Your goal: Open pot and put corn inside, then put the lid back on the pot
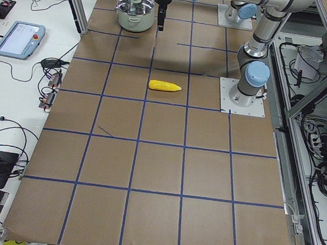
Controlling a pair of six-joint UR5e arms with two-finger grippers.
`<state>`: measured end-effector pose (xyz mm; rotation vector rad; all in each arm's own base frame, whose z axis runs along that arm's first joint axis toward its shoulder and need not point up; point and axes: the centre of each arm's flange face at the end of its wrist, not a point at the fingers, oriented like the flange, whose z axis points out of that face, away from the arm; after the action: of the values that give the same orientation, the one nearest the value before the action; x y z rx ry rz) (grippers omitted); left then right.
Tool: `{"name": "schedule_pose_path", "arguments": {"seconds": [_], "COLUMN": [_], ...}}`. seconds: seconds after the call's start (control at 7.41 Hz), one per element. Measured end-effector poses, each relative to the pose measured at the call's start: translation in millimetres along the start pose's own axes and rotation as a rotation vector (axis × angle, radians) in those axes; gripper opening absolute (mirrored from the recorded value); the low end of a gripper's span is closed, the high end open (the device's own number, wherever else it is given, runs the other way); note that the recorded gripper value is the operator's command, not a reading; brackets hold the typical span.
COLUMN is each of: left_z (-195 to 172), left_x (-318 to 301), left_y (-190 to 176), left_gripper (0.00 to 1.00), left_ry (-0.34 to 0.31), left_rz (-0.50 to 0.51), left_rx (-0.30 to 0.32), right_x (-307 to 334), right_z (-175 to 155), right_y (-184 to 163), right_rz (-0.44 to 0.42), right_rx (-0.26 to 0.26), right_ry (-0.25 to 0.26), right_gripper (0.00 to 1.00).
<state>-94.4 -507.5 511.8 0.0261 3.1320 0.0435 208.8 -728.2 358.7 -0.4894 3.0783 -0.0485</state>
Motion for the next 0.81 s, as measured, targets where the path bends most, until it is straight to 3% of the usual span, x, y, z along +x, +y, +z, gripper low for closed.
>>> {"name": "schedule_pose_path", "arguments": {"seconds": [0.54, 0.81], "left_z": [-0.9, -1.0], "left_x": [0.0, 0.0], "left_y": [0.5, 0.5], "left_gripper": [1.00, 1.00], "left_ry": [-0.001, 0.000], "left_rz": [0.000, 0.000], "left_rx": [0.003, 0.003], "right_x": [-13.5, -11.3], "right_z": [6.4, 11.0], "right_y": [6.4, 9.8], "right_rz": [-0.003, 0.002], "right_rx": [-0.023, -0.036], "right_ry": [-0.006, -0.008], "right_gripper": [0.93, 0.85]}}
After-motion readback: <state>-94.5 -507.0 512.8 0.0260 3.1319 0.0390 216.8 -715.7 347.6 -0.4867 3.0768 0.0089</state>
